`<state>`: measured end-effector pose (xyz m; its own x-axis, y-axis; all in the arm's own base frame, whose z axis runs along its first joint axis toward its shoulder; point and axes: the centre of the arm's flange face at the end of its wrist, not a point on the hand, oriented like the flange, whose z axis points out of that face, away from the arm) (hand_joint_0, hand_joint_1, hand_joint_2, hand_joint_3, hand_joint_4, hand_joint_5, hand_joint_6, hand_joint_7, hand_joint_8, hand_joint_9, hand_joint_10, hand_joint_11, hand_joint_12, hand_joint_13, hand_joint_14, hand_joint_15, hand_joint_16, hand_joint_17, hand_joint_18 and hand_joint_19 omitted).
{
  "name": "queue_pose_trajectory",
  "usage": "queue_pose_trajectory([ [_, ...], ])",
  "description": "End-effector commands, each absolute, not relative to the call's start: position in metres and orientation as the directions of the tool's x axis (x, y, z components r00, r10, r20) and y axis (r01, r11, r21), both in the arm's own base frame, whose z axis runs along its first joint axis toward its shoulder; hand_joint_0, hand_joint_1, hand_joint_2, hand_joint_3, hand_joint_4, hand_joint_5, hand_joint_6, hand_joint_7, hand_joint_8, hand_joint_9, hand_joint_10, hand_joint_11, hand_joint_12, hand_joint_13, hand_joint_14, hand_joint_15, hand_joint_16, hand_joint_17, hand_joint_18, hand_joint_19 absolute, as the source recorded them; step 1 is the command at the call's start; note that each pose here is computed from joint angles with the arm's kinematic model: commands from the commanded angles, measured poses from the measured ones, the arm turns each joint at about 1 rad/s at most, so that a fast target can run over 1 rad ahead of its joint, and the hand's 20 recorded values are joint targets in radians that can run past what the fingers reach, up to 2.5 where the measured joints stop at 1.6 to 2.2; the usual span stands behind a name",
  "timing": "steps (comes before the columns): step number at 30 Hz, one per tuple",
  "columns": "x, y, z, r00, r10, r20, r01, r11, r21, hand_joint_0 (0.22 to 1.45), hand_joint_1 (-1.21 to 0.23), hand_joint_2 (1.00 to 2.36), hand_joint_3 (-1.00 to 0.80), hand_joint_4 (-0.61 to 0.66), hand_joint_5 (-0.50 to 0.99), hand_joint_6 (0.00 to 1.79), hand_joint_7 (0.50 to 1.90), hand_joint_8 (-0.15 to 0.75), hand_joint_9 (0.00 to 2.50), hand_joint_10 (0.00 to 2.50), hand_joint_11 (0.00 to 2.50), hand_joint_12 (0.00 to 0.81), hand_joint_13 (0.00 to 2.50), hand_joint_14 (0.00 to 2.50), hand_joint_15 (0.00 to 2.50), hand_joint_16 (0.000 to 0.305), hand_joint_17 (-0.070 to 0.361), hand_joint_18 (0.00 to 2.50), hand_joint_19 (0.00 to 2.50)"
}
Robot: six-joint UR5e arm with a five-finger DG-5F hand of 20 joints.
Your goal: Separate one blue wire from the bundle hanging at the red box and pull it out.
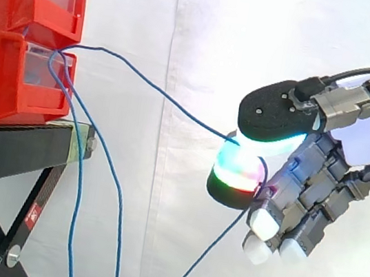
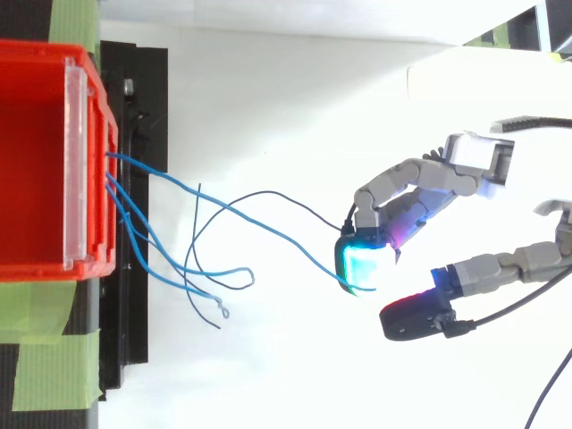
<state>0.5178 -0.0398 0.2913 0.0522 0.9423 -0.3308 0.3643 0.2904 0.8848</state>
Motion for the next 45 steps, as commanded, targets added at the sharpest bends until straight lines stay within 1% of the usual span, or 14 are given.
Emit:
queue_pose_trajectory([
  [1, 0.5178, -0.0399, 0.2906, 0.052, 0.942, -0.331, 0.366, 0.291, 0.884, 0.49, -0.79, 1.52, -0.01, -0.21, -0.07, 0.88, 1.17, 0.376, 0.84, 0.01, 0.43, 0.525, 0.61, 0.01, 0.4, 0.075, 0.169, 0.75, 0.26],
  [45, 0.5182, -0.0397, 0.2912, 0.053, 0.942, -0.331, 0.364, 0.29, 0.885, 0.49, -0.79, 1.51, -0.01, -0.22, -0.07, 0.88, 1.16, 0.368, 0.83, 0.01, 0.42, 0.519, 0.6, 0.01, 0.4, 0.074, 0.167, 0.71, 0.26],
])
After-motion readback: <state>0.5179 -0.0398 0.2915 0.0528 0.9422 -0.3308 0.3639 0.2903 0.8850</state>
